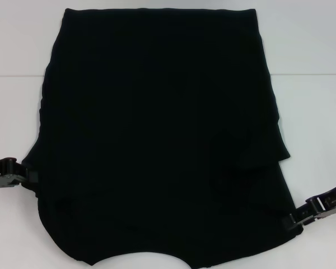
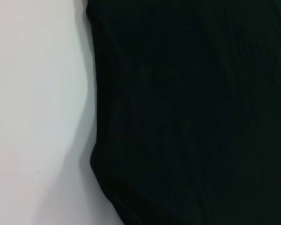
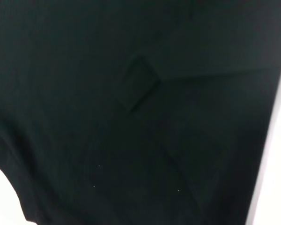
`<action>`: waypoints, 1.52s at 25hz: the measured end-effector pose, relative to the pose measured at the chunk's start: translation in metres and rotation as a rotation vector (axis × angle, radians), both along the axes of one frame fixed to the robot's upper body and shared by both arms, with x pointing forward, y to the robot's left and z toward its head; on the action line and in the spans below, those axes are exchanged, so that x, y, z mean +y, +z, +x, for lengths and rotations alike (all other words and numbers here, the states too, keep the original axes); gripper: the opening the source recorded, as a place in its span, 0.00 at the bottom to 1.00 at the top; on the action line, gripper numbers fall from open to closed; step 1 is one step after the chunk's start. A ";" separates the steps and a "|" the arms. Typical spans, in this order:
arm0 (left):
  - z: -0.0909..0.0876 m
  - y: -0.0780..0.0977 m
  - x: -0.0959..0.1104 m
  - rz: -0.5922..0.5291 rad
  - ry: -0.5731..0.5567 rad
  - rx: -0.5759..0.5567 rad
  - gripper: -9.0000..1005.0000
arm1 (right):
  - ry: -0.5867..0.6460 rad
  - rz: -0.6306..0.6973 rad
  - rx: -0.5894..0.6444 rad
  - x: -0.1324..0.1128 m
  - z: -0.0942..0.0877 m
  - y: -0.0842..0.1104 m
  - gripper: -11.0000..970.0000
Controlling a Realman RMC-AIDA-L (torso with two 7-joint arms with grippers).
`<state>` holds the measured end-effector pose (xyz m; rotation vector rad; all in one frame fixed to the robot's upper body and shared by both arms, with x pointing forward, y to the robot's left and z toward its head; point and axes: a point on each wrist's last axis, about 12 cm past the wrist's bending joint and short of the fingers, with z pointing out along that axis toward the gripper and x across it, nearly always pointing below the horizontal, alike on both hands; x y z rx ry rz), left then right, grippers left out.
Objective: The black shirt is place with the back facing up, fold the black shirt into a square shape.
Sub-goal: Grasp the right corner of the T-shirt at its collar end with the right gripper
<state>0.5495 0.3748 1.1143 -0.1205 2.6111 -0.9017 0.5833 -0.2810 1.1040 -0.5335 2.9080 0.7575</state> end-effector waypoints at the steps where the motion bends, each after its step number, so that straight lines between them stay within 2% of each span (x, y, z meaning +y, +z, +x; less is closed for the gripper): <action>1: 0.000 0.000 0.000 0.000 0.000 0.000 0.06 | 0.001 0.000 -0.001 0.001 0.000 -0.001 0.57; 17: 0.002 0.001 -0.001 -0.001 -0.002 -0.002 0.06 | 0.025 0.065 0.003 0.025 -0.003 -0.005 0.55; 28: 0.002 0.002 -0.002 -0.002 -0.003 -0.004 0.06 | 0.024 0.085 0.026 0.025 -0.007 -0.007 0.54; 38: 0.001 0.001 -0.002 -0.004 -0.007 -0.004 0.06 | -0.011 0.093 0.018 0.019 -0.005 -0.005 0.13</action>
